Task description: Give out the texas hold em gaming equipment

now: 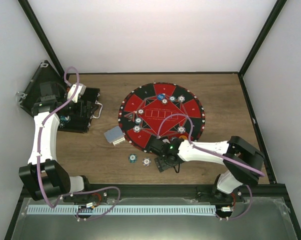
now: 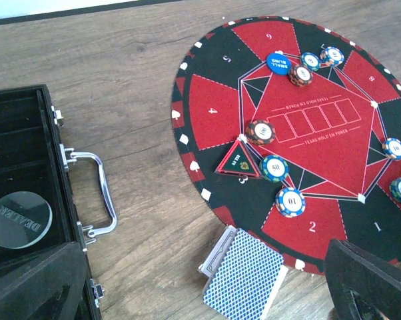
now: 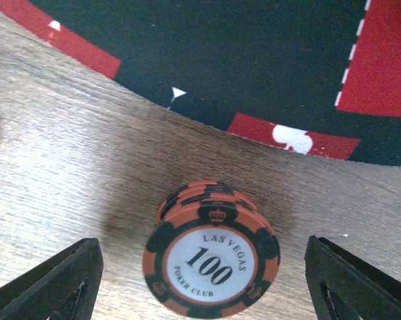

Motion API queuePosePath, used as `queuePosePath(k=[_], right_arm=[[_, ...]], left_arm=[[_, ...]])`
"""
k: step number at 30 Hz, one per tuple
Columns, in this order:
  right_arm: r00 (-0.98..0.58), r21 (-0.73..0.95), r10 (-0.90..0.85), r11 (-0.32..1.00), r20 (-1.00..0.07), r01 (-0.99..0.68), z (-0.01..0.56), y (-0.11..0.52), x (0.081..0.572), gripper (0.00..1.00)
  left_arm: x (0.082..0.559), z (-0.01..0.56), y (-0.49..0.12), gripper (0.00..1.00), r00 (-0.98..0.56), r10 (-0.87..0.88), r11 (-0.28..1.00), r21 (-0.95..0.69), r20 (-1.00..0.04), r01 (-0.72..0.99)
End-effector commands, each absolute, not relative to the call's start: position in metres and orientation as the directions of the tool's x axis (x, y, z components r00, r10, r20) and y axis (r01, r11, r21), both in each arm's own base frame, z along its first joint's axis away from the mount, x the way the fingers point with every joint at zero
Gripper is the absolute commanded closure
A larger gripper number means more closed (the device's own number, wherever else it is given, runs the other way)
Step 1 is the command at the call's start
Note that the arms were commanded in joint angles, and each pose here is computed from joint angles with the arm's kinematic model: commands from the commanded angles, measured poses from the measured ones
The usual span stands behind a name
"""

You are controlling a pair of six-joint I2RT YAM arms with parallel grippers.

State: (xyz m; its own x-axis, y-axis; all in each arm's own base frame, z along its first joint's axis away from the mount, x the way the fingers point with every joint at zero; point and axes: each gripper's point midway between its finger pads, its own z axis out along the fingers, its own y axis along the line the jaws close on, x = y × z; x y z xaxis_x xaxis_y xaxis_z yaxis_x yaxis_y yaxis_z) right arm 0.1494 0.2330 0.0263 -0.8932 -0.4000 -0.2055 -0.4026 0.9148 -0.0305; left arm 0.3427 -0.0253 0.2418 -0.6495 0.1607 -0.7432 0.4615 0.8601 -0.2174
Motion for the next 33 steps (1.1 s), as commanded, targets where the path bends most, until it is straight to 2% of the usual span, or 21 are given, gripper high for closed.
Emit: queuePosePath(k=[1,7,14,24,28,33], right_arm=[[-0.897,-0.035,-0.386,0.921,-0.216,-0.388,0.020,0.229,0.157,0.16],[-0.896,-0.004,-0.382,0.920,-0.225,-0.392,0.020,0.232,0.164,0.26],[-0.893,-0.001,-0.382,0.919,-0.239,-0.394,0.025,0.232,0.168,0.43],[-0.890,0.001,-0.383,0.919,-0.247,-0.395,0.029,0.231,0.172,0.58],[-0.887,0.002,-0.380,0.919,-0.263,-0.395,0.040,0.232,0.176,0.63],[-0.881,-0.009,-0.375,0.921,-0.289,-0.390,0.059,0.232,0.182,0.64]], left_arm=[[0.340,0.248,-0.026,0.00,-0.630,0.176,0.850,-0.206,-0.756,0.484],[0.341,0.249,-0.026,0.00,-0.630,0.175,0.851,-0.206,-0.757,0.484],[0.341,0.250,-0.027,0.00,-0.629,0.174,0.850,-0.207,-0.757,0.484],[0.342,0.252,-0.026,0.00,-0.628,0.173,0.850,-0.207,-0.759,0.484],[0.342,0.251,-0.027,0.00,-0.627,0.178,0.849,-0.204,-0.759,0.488],[0.342,0.246,-0.026,0.00,-0.637,0.183,0.848,-0.207,-0.749,0.488]])
